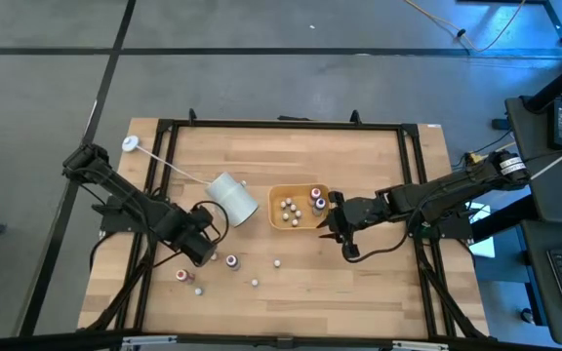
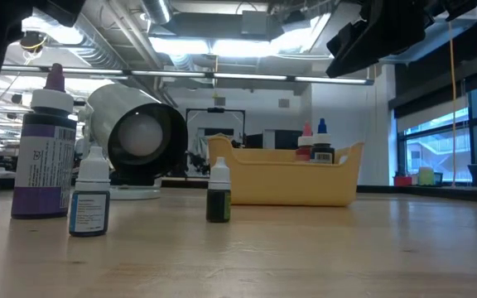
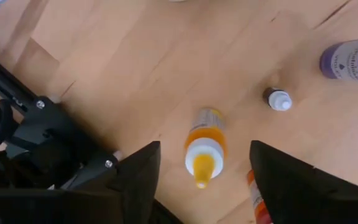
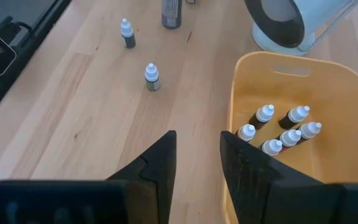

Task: Pick & Place food coloring
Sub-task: Put the large yellow food coloring bottle into the yellow bin

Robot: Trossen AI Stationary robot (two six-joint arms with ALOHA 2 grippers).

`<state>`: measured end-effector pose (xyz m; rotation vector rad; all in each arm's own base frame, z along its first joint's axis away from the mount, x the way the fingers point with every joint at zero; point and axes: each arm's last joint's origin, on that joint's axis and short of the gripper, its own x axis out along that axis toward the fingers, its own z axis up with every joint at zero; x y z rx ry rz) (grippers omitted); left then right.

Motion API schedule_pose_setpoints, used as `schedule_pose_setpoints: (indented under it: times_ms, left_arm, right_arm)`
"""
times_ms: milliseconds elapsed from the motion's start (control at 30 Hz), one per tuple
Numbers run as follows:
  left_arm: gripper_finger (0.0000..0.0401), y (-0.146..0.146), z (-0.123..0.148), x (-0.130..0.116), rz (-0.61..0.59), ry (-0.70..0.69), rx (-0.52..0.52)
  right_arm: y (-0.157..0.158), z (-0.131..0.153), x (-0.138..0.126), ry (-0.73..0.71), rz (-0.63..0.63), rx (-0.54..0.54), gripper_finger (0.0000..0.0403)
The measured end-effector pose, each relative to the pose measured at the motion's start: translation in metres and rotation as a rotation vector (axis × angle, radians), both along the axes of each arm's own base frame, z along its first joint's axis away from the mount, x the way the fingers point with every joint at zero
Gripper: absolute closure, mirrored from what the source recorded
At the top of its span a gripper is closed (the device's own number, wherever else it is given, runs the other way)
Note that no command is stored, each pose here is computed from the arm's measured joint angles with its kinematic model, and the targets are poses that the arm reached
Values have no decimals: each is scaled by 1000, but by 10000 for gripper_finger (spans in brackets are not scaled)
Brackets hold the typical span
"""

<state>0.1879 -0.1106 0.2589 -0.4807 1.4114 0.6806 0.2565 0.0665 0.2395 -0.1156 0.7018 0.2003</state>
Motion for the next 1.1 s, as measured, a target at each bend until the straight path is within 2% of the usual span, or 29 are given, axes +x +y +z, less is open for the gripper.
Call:
schedule_pose_setpoints:
  times_ms: [133, 267, 367, 467, 633, 833, 1100]
  left_arm:
    - [144, -2, 0, 0, -2, -11, -4]
    - [144, -1, 0, 0, 72, -16, -3]
    - [148, 0, 0, -2, 85, 8, 8]
    - [150, 0, -7, -3, 106, 10, 8]
    - [150, 2, -25, -11, 118, 93, -47]
    - [150, 3, -28, -12, 99, 9, -100]
    - [150, 4, -28, -13, 137, 17, -99]
  right_arm:
    - [0, 0, 0, 0, 2, -2, 276]
    - [0, 0, 0, -1, 2, -2, 276]
    - [0, 0, 0, -2, 2, -2, 276]
    - [0, 0, 0, -3, 2, -2, 276]
    - [0, 0, 0, -3, 2, -2, 276]
    - [0, 1, 0, -7, 2, -1, 276]
    - [0, 1, 1, -11, 2, 1, 276]
